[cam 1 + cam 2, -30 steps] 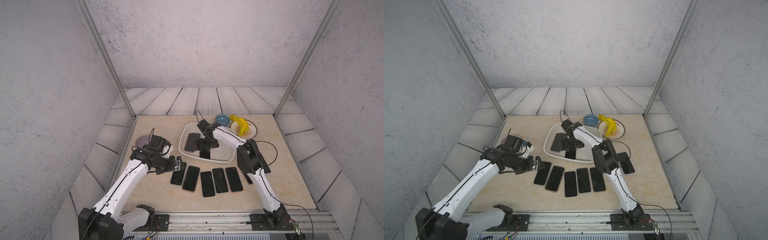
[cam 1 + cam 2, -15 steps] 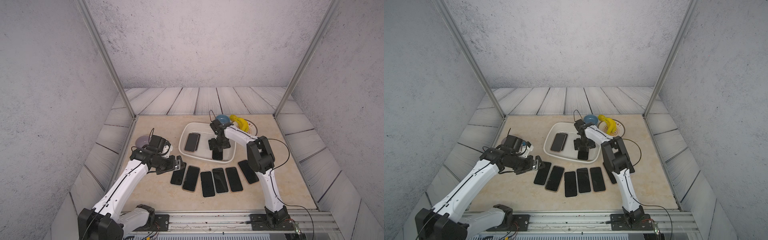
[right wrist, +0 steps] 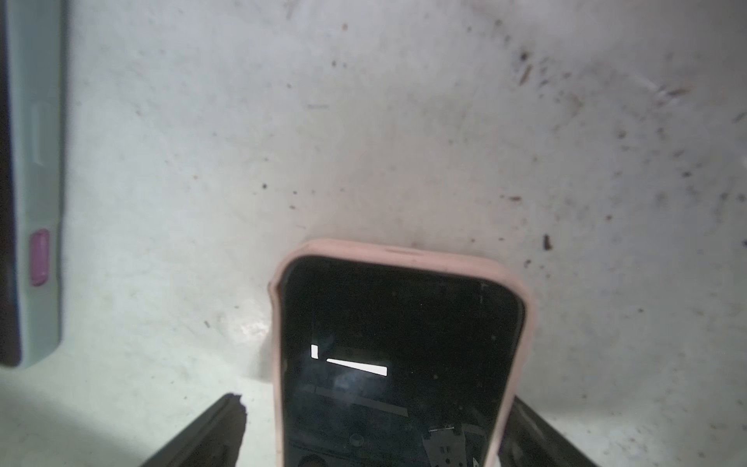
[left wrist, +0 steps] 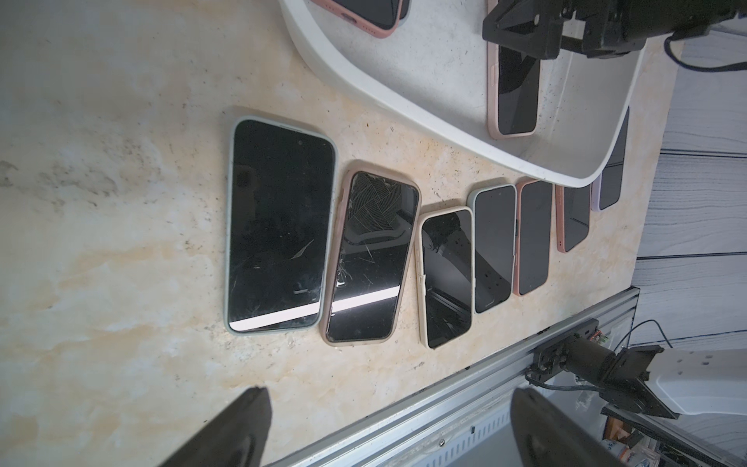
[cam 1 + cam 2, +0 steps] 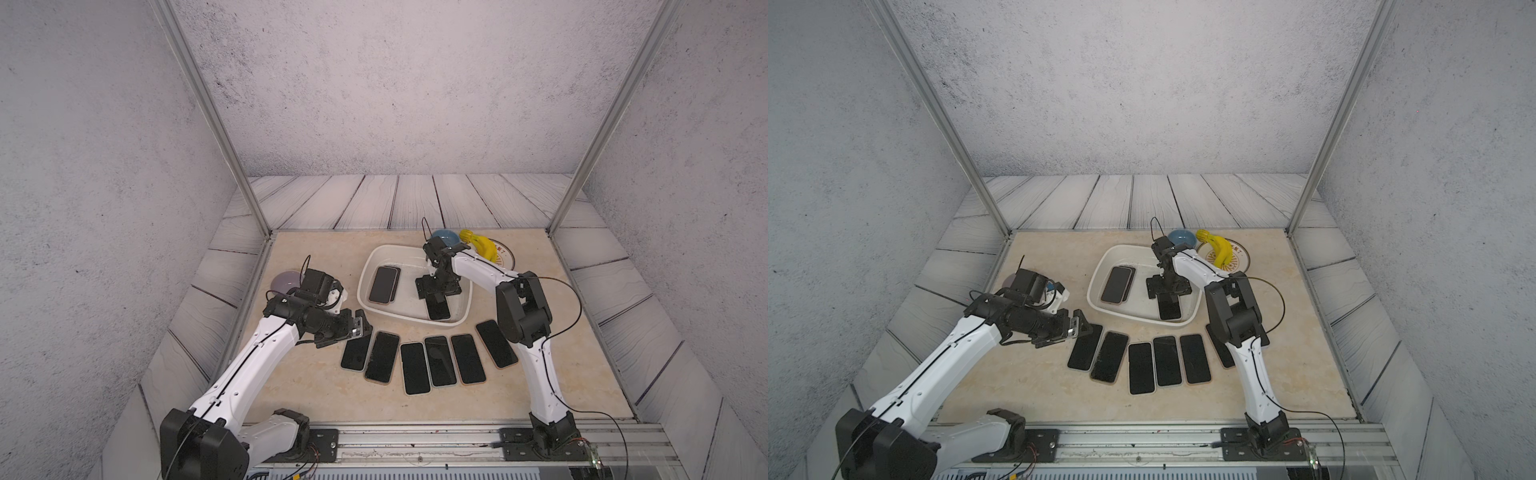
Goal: Take the phone out of the storage box
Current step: Pick up the phone from the storage box.
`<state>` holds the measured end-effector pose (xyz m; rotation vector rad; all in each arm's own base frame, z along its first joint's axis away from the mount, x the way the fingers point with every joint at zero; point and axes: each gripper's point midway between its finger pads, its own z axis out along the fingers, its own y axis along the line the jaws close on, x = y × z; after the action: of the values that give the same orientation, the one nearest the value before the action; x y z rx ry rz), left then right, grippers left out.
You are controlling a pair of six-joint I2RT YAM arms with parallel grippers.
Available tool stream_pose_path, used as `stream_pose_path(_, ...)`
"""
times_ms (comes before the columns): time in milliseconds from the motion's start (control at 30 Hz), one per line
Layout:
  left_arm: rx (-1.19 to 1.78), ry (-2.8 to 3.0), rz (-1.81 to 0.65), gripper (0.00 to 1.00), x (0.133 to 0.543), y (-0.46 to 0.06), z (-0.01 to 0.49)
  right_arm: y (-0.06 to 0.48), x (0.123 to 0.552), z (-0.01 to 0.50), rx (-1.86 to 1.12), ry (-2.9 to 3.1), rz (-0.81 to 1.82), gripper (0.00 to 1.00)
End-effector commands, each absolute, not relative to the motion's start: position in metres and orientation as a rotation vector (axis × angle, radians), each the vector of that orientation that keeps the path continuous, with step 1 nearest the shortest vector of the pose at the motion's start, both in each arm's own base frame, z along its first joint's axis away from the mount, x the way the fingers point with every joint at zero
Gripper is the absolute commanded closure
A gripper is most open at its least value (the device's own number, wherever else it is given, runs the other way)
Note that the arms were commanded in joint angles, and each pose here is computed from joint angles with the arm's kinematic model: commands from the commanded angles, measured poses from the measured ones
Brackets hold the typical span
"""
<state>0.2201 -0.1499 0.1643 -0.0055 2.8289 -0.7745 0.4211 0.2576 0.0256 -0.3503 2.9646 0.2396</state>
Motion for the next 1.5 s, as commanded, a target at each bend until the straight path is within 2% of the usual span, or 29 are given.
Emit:
stream_pose_path(0, -0.016, 2.824, -0.792, 0.02, 0.219, -0.15, 0.165, 0.268, 0.364, -0.04, -0.396, 3.202, 0.266, 0.01)
stream_pose_path(467, -0.047, 2.79, -0.816, 0.02, 0.215, -0.15, 0.167, 0.223, 0.338, -0.033, -0.471, 3.278, -0.135, 0.05)
stream_pose_path(700, -0.066, 2.777, -0.827, 0.01, 0.213, -0.149, 0.168, 0.225, 0.33, -0.041, -0.535, 3.296, -0.09, 0.07)
stream_pose_path(867, -0.076, 2.782, -0.816, 0.02, 0.21, -0.147, 0.168, 0.235, 0.34, -0.043, -0.617, 3.265, -0.053, 0.1)
stream_pose_path(1233, -0.08, 2.796, -0.793, 0.02, 0.201, -0.142, 0.168, 0.24, 0.36, -0.047, -0.746, 3.235, -0.105, 0.09)
stream_pose_path(1333, -0.083, 2.796, -0.793, 0.01, 0.2, -0.141, 0.166, 0.241, 0.36, -0.048, -0.743, 3.233, -0.108, 0.13)
stream_pose_path(1467, -0.078, 2.79, -0.801, 0.01, 0.202, -0.143, 0.167, 0.241, 0.361, -0.045, -0.745, 3.23, -0.106, 0.3)
